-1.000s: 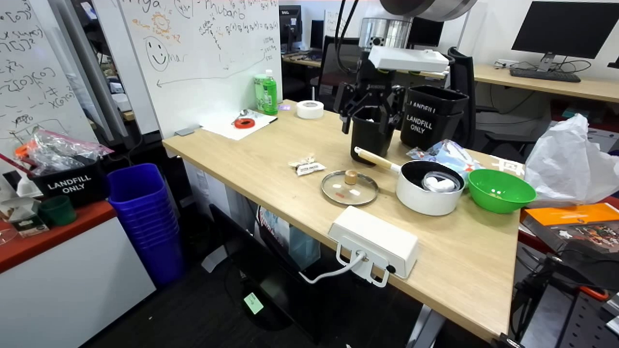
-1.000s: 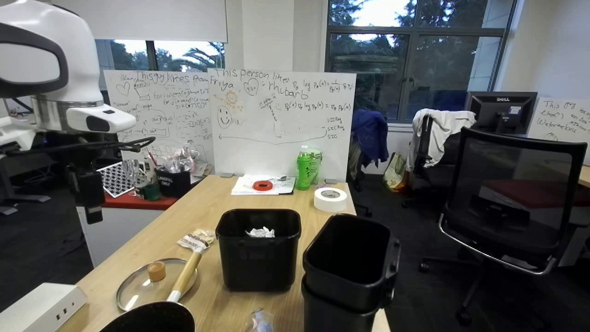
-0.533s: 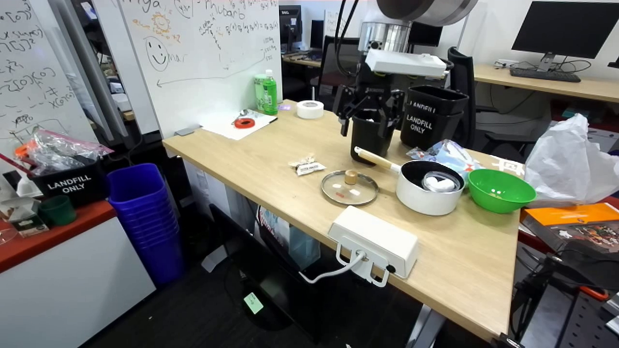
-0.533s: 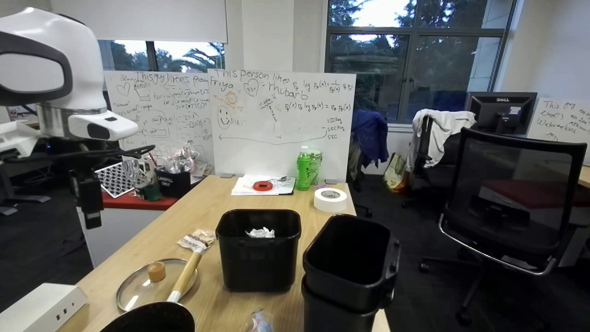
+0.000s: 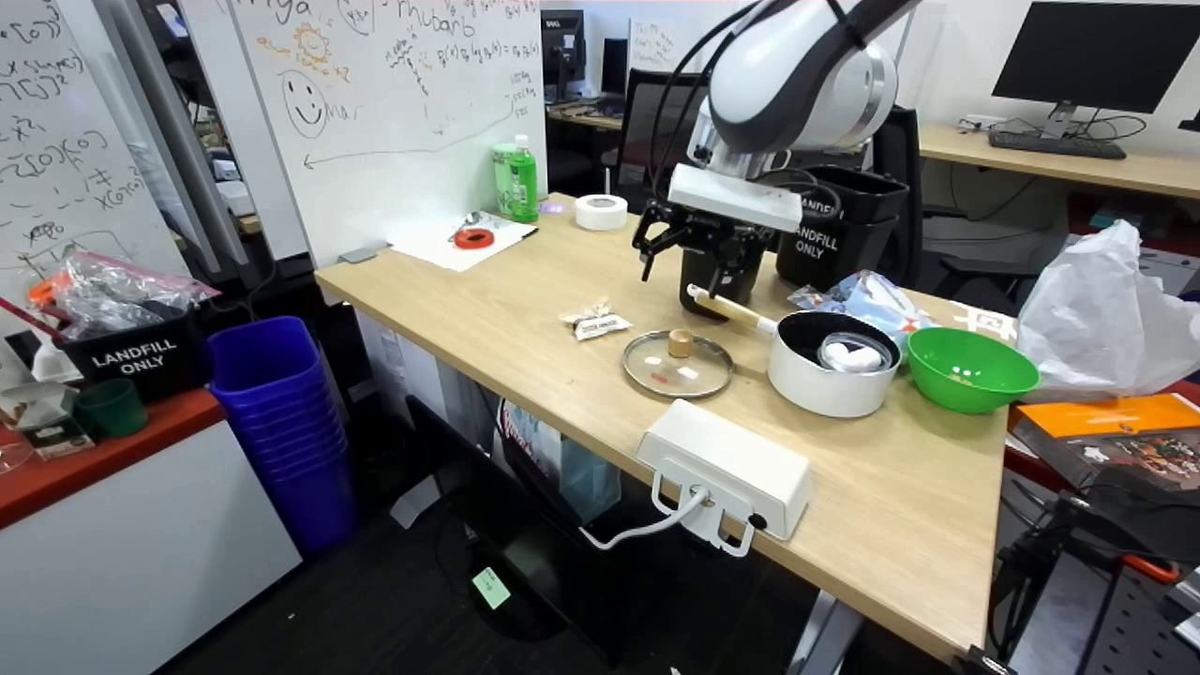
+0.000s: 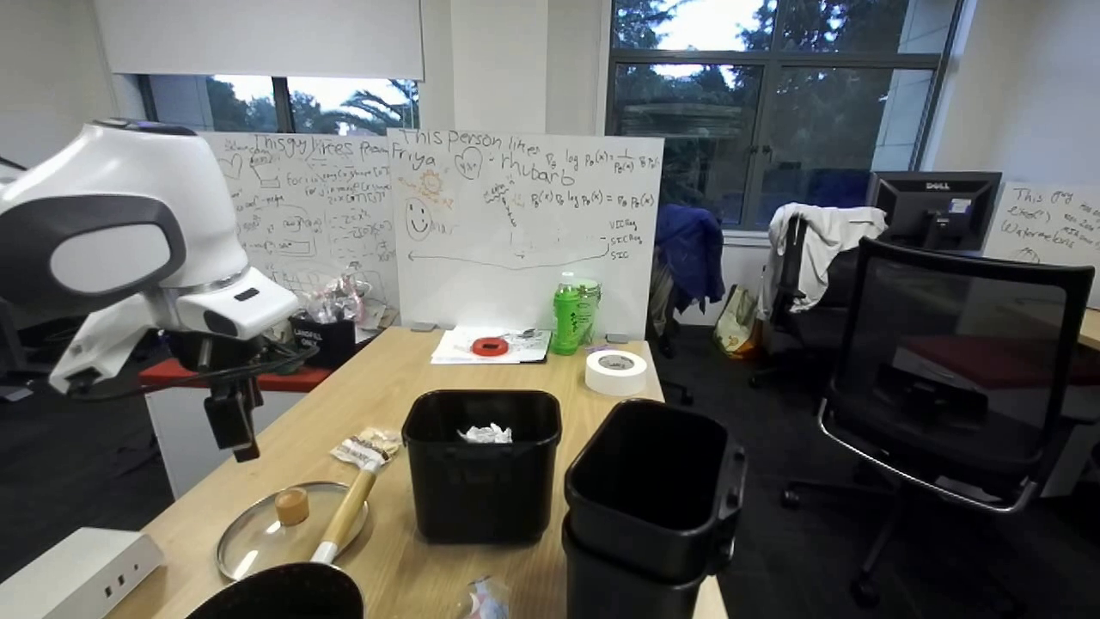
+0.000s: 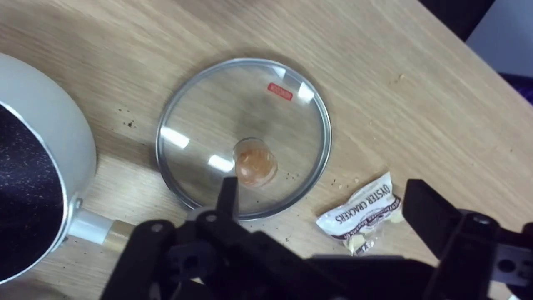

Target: Put the lid on the white pot

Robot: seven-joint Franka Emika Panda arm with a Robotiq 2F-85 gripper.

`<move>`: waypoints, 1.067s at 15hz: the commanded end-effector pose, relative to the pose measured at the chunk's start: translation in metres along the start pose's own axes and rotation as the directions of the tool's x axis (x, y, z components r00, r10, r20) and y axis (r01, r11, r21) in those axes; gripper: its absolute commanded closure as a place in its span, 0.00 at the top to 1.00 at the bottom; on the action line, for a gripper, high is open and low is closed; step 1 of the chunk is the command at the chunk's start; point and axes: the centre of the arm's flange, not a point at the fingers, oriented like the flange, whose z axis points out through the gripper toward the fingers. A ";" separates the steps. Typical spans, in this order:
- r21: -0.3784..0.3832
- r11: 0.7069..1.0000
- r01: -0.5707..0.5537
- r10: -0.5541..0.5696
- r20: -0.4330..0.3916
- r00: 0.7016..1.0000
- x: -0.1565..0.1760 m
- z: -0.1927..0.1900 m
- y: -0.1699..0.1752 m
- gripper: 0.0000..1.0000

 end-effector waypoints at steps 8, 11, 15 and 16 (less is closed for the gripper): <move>-0.108 0.977 -0.183 0.162 -0.174 0.971 -0.007 0.049 0.020 1.00; -0.111 0.975 -0.195 0.176 -0.158 0.972 -0.014 0.057 0.016 1.00; -0.105 0.971 -0.217 0.199 -0.156 0.967 -0.015 0.068 0.018 1.00; -0.103 0.970 -0.220 0.203 -0.155 0.967 -0.015 0.070 0.018 1.00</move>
